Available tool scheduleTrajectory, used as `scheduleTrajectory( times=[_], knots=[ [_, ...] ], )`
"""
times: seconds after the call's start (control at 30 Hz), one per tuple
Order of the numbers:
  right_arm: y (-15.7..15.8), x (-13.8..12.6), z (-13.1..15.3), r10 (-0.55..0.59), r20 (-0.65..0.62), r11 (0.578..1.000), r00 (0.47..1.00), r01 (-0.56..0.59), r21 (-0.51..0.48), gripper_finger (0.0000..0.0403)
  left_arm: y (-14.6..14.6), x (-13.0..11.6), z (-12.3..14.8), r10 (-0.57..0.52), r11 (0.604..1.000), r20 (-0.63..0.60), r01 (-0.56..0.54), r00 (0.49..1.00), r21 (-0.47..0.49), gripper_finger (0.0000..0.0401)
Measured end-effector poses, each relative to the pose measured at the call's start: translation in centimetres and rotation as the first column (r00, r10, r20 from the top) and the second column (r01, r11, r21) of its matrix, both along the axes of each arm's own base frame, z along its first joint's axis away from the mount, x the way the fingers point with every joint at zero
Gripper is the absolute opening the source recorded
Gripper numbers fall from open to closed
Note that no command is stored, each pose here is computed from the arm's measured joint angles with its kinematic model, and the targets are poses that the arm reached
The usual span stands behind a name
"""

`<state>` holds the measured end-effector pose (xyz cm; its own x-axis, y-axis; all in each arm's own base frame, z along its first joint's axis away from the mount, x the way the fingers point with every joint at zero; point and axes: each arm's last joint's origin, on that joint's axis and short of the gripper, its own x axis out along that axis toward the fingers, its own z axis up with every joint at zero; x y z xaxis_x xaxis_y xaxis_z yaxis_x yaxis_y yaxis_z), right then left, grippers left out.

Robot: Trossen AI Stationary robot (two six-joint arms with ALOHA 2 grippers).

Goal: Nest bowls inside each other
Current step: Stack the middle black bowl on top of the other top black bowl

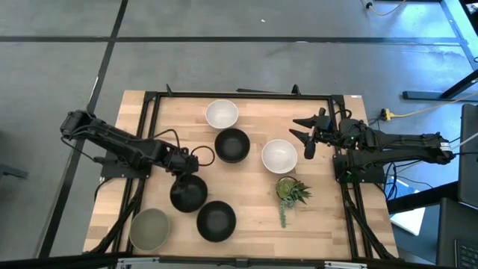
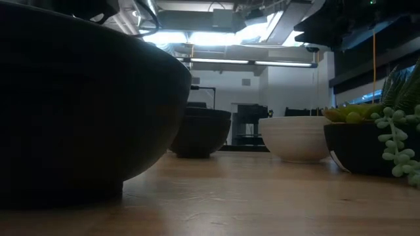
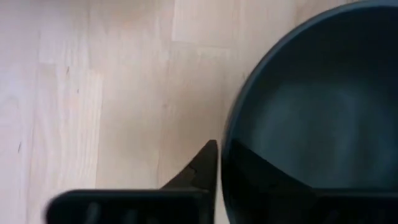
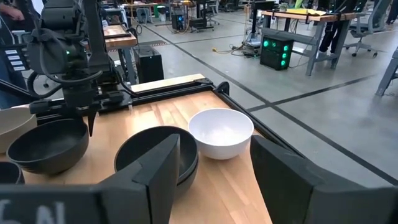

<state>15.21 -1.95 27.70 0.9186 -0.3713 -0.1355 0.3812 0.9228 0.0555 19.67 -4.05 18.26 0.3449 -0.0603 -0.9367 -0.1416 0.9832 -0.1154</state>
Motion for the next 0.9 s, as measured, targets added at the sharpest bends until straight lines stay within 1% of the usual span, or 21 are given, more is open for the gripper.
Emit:
scheduleTrajectory(
  times=[0.07,0.3,0.4,0.53,0.67,0.83,0.9],
  knots=[
    [0.0,0.0,0.0,0.0,0.0,1.0,1.0,0.0,0.0,0.0198,0.3,0.1,0.0,0.013,1.0,0.0,-0.013,1.0,-0.003,0.0009],
    [0.0,0.0,0.0,0.0,-0.001,1.0,1.0,0.0,-0.001,0.0198,1.7,0.3,0.1,0.09,0.996,0.006,-0.091,0.996,0.013,0.0006],
    [0.0,0.0,0.0,0.0,-0.001,1.0,1.0,0.0,-0.001,0.0198,2.8,0.7,1.0,0.133,0.991,0.027,-0.134,0.991,0.022,0.0005],
    [0.0,0.0,0.0,0.001,-0.003,1.0,1.0,-0.001,-0.001,0.0198,4.3,1.8,3.7,0.149,0.988,0.108,-0.153,0.983,0.029,0.0003],
    [0.0,0.0,-0.1,0.0,-0.007,1.0,1.0,0.0,0.0,0.0198,6.0,2.6,7.3,0.16,0.985,0.177,-0.169,0.971,0.042,0.0003],
    [0.0,0.0,-0.1,0.0,-0.01,1.0,1.0,0.0,0.0,0.0198,9.0,3.6,12.1,0.283,0.954,0.275,-0.3,0.919,0.019,0.0002],
    [0.0,0.0,-0.1,0.0,-0.01,1.0,1.0,0.0,0.001,0.0198,10.2,4.0,13.5,0.288,0.952,0.293,-0.306,0.912,0.018,0.0002]
  ],
)
